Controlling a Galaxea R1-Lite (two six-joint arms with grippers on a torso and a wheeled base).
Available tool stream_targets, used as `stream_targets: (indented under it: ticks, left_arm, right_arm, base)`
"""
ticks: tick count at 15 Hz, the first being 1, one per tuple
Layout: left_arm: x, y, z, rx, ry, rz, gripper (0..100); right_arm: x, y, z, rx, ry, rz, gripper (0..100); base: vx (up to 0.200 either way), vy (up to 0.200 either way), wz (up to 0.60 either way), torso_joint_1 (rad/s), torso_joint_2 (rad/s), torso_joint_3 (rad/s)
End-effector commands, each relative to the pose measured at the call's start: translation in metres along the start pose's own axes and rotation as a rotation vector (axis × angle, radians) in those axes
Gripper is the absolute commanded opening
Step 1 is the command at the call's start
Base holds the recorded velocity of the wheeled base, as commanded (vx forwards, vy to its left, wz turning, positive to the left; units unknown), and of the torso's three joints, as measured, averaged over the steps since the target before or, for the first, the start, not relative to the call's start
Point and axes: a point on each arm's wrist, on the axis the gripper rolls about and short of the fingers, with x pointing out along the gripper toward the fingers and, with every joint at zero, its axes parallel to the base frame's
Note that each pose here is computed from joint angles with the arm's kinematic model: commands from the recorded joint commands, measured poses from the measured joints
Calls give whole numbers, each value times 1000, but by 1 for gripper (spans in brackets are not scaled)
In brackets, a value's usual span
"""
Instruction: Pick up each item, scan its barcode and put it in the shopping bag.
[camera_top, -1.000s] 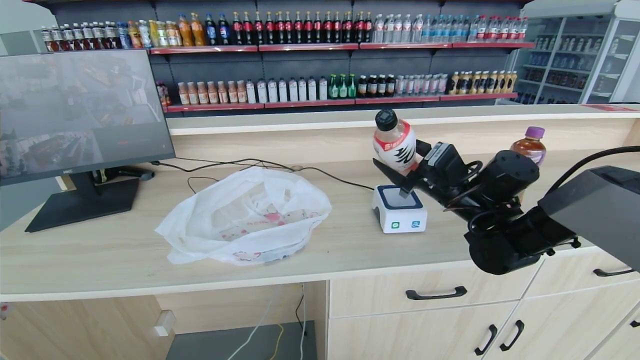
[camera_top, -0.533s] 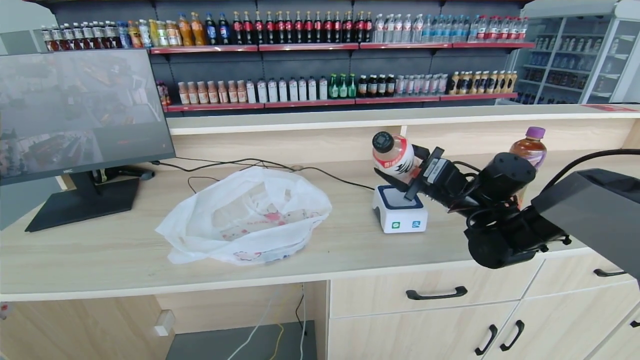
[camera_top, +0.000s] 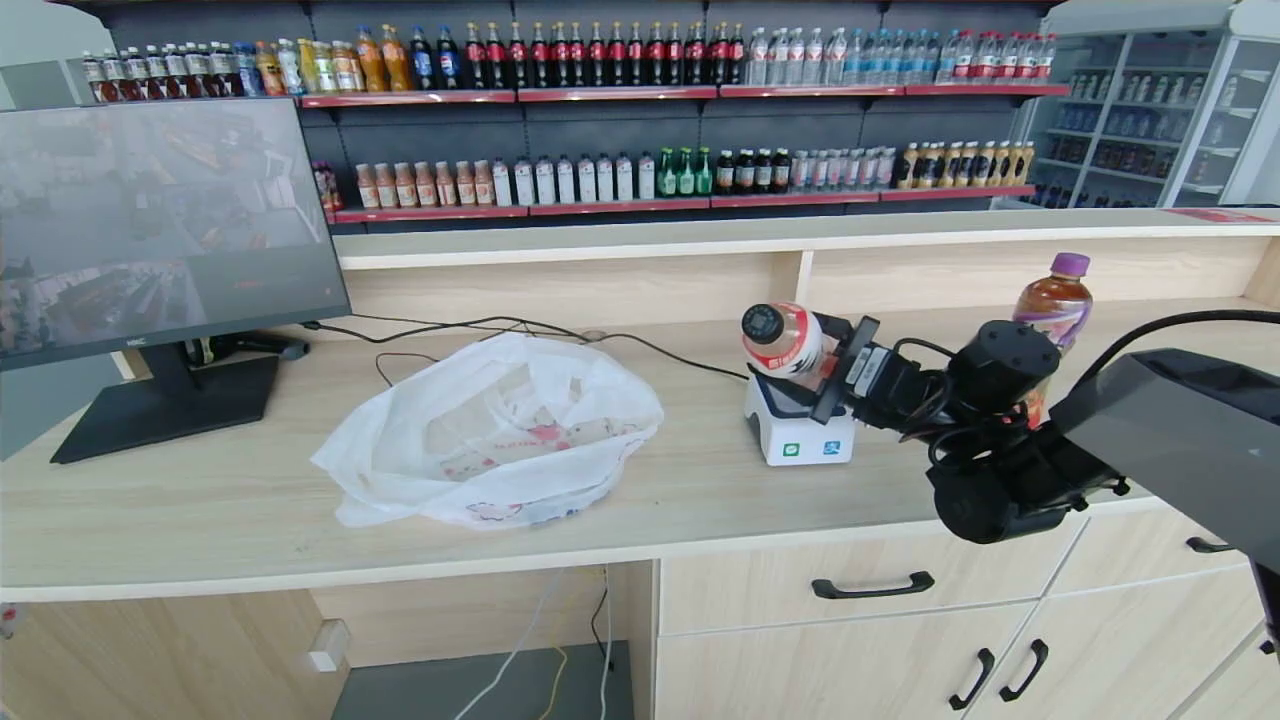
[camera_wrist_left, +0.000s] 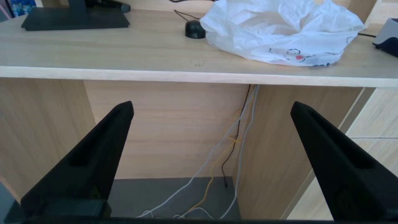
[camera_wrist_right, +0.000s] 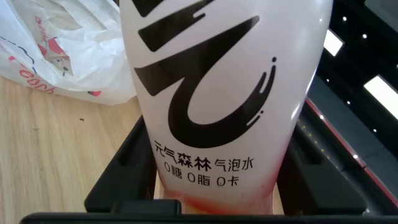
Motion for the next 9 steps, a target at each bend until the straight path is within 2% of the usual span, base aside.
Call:
stream_targets:
  ticks: [1, 9]
  left_arm:
    - [0, 0, 0, 0, 0, 0, 100]
    - [0, 0, 0, -1, 0, 0, 100]
  right_arm:
    - [-1, 1, -1, -6, -8, 12, 0]
    - [-4, 2, -6, -27, -46, 61, 0]
  base:
    - [0, 0, 0, 0, 0, 0]
    - [0, 0, 0, 0, 0, 0]
